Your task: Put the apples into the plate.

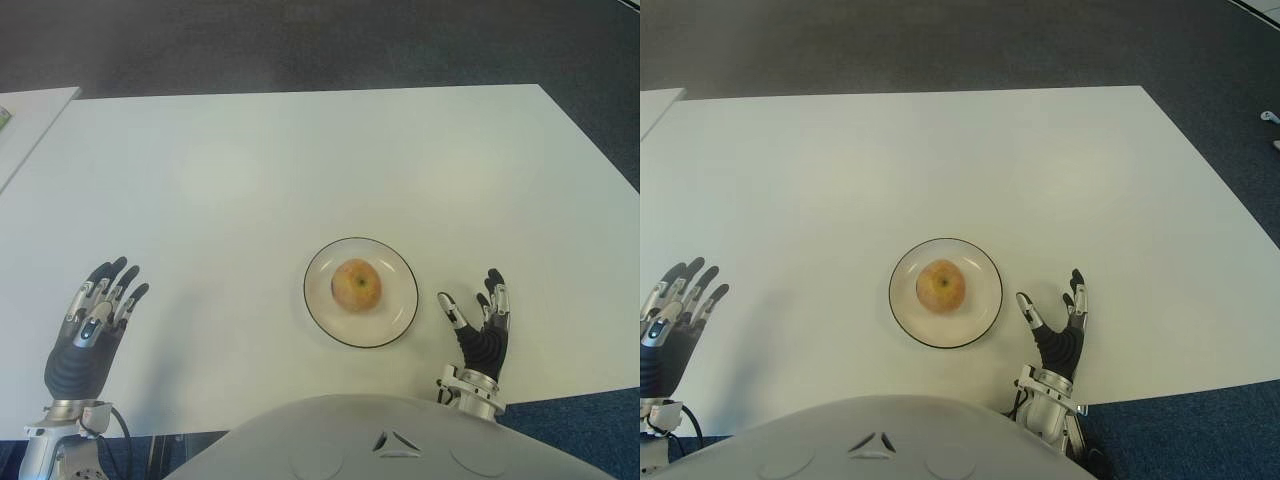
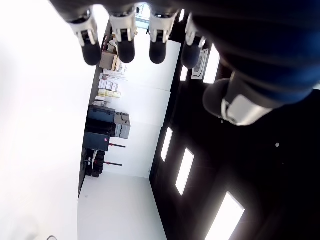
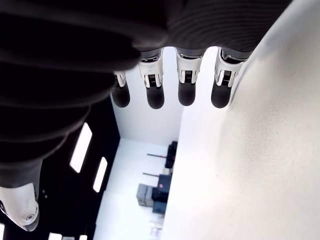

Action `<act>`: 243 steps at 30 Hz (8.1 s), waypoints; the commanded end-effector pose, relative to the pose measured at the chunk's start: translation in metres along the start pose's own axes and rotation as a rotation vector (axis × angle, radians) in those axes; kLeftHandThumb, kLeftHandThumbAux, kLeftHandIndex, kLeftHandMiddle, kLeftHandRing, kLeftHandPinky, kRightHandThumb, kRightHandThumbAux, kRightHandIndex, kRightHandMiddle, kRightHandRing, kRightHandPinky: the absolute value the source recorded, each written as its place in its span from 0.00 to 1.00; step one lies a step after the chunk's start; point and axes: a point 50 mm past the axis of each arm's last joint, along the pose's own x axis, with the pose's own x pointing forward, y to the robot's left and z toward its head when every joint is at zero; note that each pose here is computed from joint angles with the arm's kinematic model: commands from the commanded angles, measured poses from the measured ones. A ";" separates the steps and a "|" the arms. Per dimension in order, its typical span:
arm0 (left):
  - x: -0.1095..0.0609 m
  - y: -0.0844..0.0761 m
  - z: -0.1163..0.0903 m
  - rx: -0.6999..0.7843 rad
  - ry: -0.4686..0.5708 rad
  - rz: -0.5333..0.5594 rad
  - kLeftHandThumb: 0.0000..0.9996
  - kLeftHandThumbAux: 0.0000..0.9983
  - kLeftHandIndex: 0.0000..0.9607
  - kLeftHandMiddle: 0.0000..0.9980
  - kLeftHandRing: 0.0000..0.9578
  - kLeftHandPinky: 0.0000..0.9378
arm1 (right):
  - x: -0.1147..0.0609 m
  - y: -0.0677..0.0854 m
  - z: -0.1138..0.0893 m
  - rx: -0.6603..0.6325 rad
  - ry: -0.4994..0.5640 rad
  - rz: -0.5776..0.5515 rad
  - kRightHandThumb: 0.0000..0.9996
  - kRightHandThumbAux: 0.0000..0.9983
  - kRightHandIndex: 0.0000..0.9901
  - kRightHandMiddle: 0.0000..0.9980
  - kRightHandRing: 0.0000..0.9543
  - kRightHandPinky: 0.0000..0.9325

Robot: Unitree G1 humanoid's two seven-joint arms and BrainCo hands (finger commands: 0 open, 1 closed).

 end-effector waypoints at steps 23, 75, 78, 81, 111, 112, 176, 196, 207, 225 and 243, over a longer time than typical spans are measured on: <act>0.067 -0.222 -0.103 -0.021 0.206 -0.627 0.00 0.55 0.00 0.00 0.00 0.00 | -0.007 0.003 0.001 0.099 0.119 0.051 0.09 0.51 0.00 0.02 0.00 0.00; 0.053 -0.234 -0.105 -0.008 0.237 -0.589 0.00 0.54 0.00 0.00 0.00 0.00 | -0.011 -0.011 0.002 0.085 0.175 0.028 0.01 0.57 0.00 0.07 0.04 0.00; 0.053 -0.234 -0.106 -0.009 0.242 -0.584 0.00 0.53 0.00 0.00 0.00 0.00 | -0.011 -0.011 0.002 0.086 0.177 0.030 0.01 0.57 0.00 0.07 0.04 0.00; 0.055 -0.232 -0.108 -0.019 0.257 -0.551 0.00 0.53 0.00 0.00 0.00 0.00 | -0.012 -0.012 0.002 0.087 0.180 0.032 0.01 0.57 0.00 0.07 0.04 0.01; 0.087 -0.208 -0.081 -0.040 0.249 -0.346 0.02 0.58 0.01 0.01 0.02 0.05 | -0.014 -0.020 0.006 0.065 0.183 0.056 0.01 0.56 0.00 0.06 0.04 0.03; 0.087 -0.208 -0.081 -0.042 0.248 -0.342 0.02 0.58 0.01 0.01 0.02 0.05 | -0.014 -0.020 0.006 0.064 0.183 0.057 0.01 0.55 0.00 0.06 0.04 0.03; 0.081 -0.214 -0.099 -0.003 0.363 -0.277 0.06 0.61 0.00 0.00 0.00 0.01 | -0.009 -0.027 0.017 0.082 0.190 0.045 0.00 0.59 0.00 0.07 0.05 0.03; 0.076 -0.214 -0.102 -0.005 0.363 -0.282 0.08 0.61 0.00 0.00 0.00 0.00 | -0.010 -0.030 0.018 0.074 0.200 0.032 0.00 0.58 0.00 0.05 0.03 0.00; 0.075 -0.215 -0.098 -0.007 0.358 -0.284 0.10 0.59 0.00 0.00 0.00 0.00 | -0.009 -0.032 0.017 0.065 0.203 0.027 0.00 0.58 0.00 0.05 0.03 0.01; 0.076 -0.194 -0.084 -0.002 0.321 -0.296 0.10 0.58 0.00 0.00 0.00 0.00 | -0.010 -0.036 0.018 0.066 0.209 0.027 0.00 0.57 0.00 0.05 0.03 0.00; 0.124 -0.135 -0.101 -0.008 0.189 -0.085 0.10 0.61 0.03 0.00 0.00 0.02 | -0.011 -0.042 0.015 0.069 0.217 0.029 0.00 0.58 0.00 0.05 0.02 0.00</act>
